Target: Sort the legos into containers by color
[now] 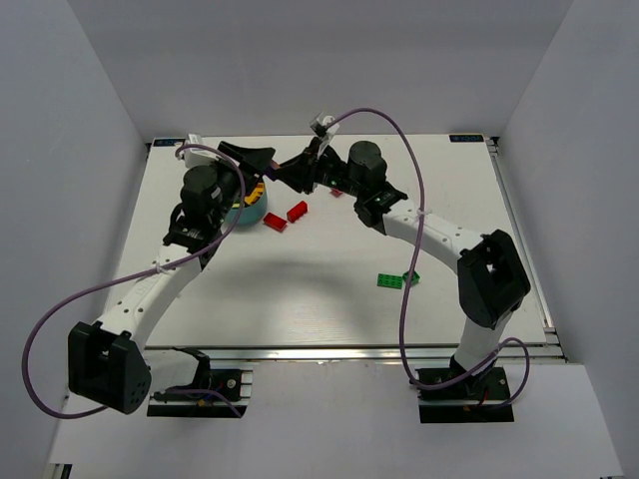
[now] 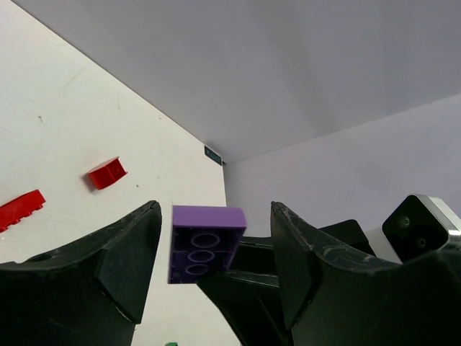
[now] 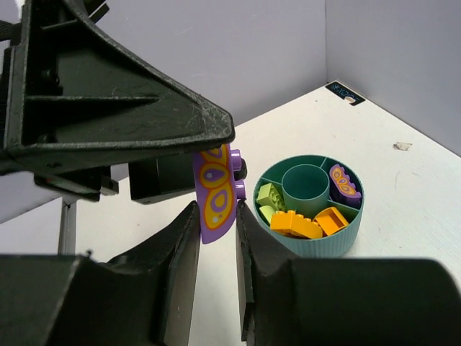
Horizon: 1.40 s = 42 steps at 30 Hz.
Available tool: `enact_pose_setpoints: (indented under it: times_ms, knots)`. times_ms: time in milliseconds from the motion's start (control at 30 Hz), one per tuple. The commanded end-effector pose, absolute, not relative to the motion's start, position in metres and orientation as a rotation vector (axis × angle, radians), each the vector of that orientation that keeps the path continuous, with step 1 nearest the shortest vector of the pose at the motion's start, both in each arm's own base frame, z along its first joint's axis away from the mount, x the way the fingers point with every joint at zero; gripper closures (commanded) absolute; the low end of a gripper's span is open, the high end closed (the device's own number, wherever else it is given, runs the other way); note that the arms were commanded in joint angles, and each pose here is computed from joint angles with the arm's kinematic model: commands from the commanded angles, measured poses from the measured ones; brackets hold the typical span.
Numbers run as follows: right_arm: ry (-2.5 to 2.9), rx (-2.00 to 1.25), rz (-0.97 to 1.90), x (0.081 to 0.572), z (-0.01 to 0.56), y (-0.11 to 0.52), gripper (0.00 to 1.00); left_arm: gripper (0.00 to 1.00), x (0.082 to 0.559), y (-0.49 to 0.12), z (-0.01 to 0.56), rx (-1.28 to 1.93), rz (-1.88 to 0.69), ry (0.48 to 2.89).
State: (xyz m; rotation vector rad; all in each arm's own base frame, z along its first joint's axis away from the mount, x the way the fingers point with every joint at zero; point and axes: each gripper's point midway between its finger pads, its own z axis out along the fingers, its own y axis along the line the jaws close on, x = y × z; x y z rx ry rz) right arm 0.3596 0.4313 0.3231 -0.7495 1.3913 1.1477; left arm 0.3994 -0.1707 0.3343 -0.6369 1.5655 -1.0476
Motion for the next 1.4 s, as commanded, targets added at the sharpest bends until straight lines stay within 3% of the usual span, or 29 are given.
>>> enact_pose_setpoints:
  times_ms: [0,533,800,1000,1367]
  knots:
    - [1.218,-0.76,1.163,0.346,0.373,0.418,1.0,0.28,0.39,-0.161,0.362,-0.595,-1.06,1.527]
    - [1.152,-0.866,1.011,0.345,0.357,0.403,1.0,0.24,0.39,-0.142,0.368,-0.52,-1.086,1.573]
    - [1.038,-0.973,0.846,0.349,0.347,0.398,1.0,0.29,0.381,-0.156,0.363,-0.349,-1.129,1.665]
    - [0.957,-1.037,0.814,0.339,0.346,0.396,1.0,0.31,0.372,-0.161,0.346,-0.227,-1.1,1.79]
    - [0.916,-1.07,0.786,0.335,0.343,0.393,1.0,0.27,0.369,-0.169,0.314,-0.179,-1.124,1.902]
